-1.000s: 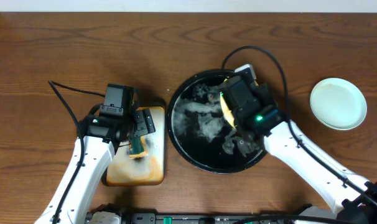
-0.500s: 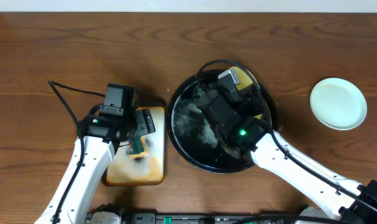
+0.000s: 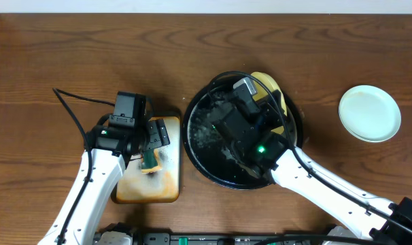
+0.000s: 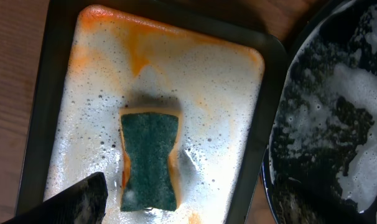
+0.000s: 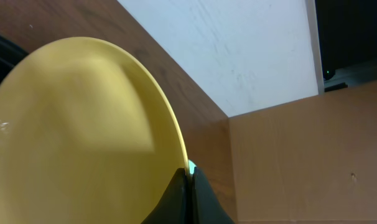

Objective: Clean dirty plates on tray and stack at the side

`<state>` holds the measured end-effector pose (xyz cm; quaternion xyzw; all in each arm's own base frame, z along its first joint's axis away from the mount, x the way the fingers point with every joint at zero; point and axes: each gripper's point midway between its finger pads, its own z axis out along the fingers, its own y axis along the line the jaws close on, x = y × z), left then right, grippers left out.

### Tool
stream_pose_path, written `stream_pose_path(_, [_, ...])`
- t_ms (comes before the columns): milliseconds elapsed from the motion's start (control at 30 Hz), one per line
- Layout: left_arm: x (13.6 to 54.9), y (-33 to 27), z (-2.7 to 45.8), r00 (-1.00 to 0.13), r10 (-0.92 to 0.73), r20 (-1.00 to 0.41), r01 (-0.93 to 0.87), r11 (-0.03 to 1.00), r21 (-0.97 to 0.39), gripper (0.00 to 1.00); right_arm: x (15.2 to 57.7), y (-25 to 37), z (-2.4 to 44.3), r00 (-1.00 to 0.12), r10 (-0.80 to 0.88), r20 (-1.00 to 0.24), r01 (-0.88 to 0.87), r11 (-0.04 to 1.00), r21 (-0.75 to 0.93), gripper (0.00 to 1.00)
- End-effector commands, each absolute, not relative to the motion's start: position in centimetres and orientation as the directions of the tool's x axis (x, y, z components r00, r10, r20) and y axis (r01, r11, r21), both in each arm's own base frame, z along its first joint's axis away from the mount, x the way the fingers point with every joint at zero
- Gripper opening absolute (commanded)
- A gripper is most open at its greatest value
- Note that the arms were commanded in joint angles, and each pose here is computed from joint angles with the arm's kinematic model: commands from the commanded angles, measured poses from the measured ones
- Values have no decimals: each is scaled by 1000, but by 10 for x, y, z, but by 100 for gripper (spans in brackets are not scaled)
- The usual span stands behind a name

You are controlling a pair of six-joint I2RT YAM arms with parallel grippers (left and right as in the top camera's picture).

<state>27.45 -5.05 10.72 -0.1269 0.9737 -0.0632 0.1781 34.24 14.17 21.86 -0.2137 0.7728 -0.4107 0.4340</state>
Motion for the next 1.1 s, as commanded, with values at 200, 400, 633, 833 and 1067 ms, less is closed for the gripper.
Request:
stream_pose_path(200, [280,-50,114,-899,-266,-347,-219,961,-170,86,342,141,230,-525,-683,-508,64,563,-824,1])
stream_pose_path(400, [280,-50,114,-899,-266,-347,-219,961,-170,86,343,142,231,-520,-677,-520,72,572,-817,1])
stream_pose_path(633, [280,-50,114,-899,-266,-347,-219,961,-170,86,343,143,231,-519,-676,-523,74,574,-815,1])
stream_pose_path(833, [280,-50,114,-899,-266,-347,-219,961,-170,86,343,143,231,-518,-676,-524,74,575,-815,1])
stream_pose_path(1067, [280,-50,114,-899,-266,-347,-219,961,-170,86,343,143,231,-517,-675,-526,75,576,-814,1])
